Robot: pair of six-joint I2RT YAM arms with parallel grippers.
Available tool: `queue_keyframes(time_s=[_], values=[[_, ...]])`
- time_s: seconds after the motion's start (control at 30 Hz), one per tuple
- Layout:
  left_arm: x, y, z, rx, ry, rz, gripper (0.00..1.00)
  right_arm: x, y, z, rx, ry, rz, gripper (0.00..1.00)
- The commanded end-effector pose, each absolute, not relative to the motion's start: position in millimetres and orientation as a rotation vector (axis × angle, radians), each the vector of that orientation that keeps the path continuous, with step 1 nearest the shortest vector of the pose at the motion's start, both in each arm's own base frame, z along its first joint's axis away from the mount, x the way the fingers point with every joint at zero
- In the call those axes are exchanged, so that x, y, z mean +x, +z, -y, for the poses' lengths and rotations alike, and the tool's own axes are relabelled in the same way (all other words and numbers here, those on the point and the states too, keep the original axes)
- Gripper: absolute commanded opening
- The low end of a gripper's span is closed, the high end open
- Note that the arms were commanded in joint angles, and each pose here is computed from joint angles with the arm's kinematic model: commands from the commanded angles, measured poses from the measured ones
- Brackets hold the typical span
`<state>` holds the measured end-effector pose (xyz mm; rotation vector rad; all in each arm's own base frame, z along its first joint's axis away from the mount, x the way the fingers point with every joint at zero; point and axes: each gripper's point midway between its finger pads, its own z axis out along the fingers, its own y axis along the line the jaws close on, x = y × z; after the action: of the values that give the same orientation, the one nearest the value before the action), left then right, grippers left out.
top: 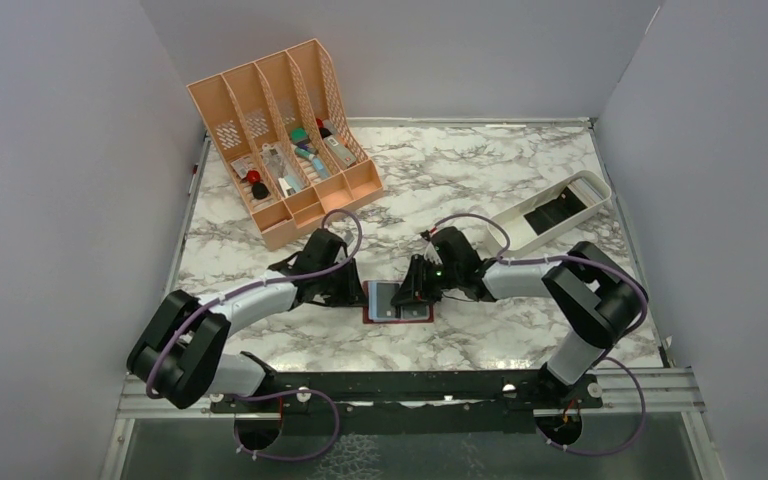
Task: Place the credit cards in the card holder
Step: Insert the credit card into the card holder.
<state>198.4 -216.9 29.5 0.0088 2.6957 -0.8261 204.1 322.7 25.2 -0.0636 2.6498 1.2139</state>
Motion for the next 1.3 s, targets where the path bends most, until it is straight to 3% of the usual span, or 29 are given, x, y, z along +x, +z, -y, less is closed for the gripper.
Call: queue_keyframes(time_s=[0.0, 0.1, 0.37, 0.6, 0.73, 0.9, 1.03, 1.2, 1.27], values=[[204, 62, 231, 0.016, -0.939, -2.611, 0.31, 203, 35, -317, -0.087, 1.162, -2.646, 0.32], [205, 74, 237, 0.020, -0.992, -2.571, 0.39, 204, 40, -317, -0.087, 1.163, -2.635, 0.29], [208, 74, 245, 0.018, -1.061, -2.536, 0.45, 203, 29, -328, -0.077, 1.239, -2.642, 0.20], [207, 62, 248, 0.023, -1.077, -2.541, 0.52, 194, 16, -331, -0.044, 1.323, -2.666, 0.02], [207, 59, 247, 0.026, -1.072, -2.541, 0.56, 191, 10, -331, -0.008, 1.354, -2.662, 0.02], [206, 51, 241, 0.018, -1.020, -2.565, 0.57, 193, 13, -327, -0.041, 1.301, -2.664, 0.17], [207, 48, 234, 0.005, -0.962, -2.579, 0.56, 204, 33, -316, -0.075, 1.168, -2.629, 0.23], [210, 46, 227, -0.005, -0.904, -2.583, 0.35, 207, 42, -309, -0.098, 1.086, -2.632, 0.24], [210, 46, 227, -0.004, -0.903, -2.584, 0.30, 209, 40, -307, -0.094, 1.051, -2.640, 0.18]])
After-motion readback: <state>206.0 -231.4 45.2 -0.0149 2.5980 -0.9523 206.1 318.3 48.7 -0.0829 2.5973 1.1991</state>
